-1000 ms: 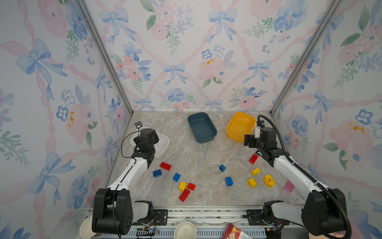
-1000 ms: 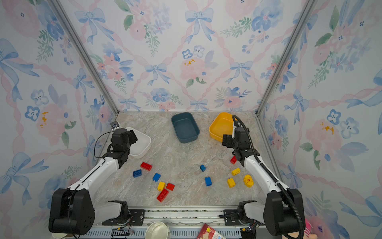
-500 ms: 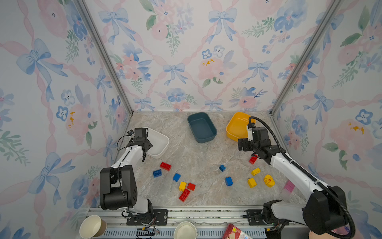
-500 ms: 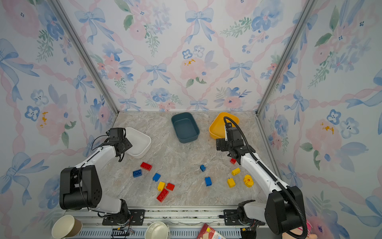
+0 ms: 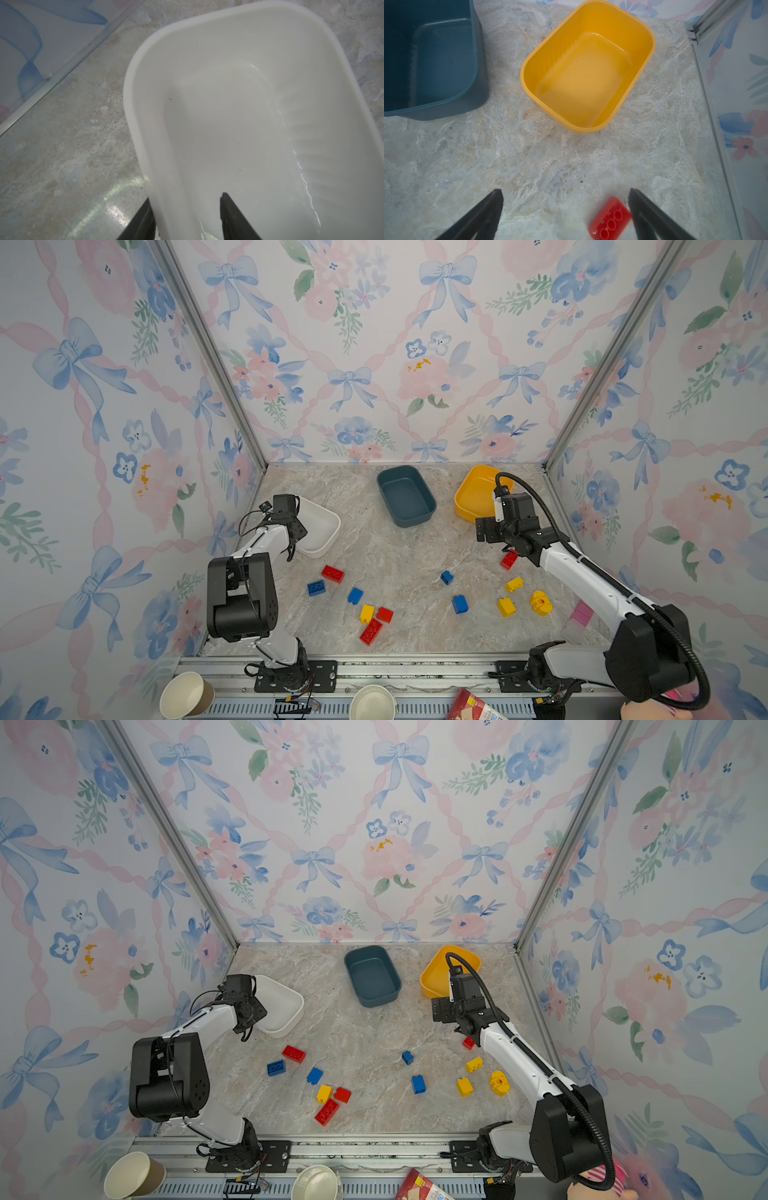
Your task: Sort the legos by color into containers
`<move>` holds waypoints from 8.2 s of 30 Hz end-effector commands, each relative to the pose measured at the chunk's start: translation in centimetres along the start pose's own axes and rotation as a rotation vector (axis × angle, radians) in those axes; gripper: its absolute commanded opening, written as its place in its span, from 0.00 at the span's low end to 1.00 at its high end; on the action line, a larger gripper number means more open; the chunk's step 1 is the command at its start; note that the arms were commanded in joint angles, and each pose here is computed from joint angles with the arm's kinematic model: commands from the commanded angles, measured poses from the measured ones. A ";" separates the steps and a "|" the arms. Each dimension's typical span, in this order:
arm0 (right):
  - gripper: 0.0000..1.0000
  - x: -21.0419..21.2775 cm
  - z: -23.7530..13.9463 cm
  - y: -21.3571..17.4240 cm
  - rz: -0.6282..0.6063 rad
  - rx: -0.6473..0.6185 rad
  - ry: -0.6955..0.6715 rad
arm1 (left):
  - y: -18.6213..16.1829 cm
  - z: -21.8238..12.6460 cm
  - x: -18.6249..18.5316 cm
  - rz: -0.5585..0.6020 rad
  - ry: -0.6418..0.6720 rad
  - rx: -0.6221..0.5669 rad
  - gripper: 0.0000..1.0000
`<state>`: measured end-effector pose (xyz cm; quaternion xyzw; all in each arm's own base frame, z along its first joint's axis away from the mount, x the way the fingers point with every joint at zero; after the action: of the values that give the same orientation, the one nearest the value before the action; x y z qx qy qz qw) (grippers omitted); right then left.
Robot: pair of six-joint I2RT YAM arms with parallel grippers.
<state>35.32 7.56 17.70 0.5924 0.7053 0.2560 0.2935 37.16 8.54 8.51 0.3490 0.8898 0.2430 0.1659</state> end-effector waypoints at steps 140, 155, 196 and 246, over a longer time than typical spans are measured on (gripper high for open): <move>0.00 13.3 13.9 3.2 -0.015 0.225 0.173 | -2.2 -6.1 -18.0 0.500 -0.406 -0.085 0.67; 0.17 14.2 12.8 3.1 0.006 0.247 0.174 | -1.9 -6.2 -17.8 0.495 -0.410 -0.089 0.67; 0.38 -8.0 15.5 1.9 0.411 0.323 -0.137 | -2.0 -8.6 -13.9 0.368 -0.538 -0.127 0.78; 0.00 0.2 16.1 2.1 -0.145 0.430 0.122 | -2.1 -8.8 -13.6 0.397 -0.559 -0.124 0.80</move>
<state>50.58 7.40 9.39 0.5725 0.7903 0.1361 0.1707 41.54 -5.19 15.96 0.5511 0.7173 0.2154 0.3679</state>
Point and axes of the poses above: each gripper's point midway between its finger pads, its own z axis out along the fingers, its own x axis along the line the jaws close on, y = z × x, the point moved 2 cm from there along -z, back along the fingers, and after that the axes turned 3 degrees about -z, right-handed, at the moved point
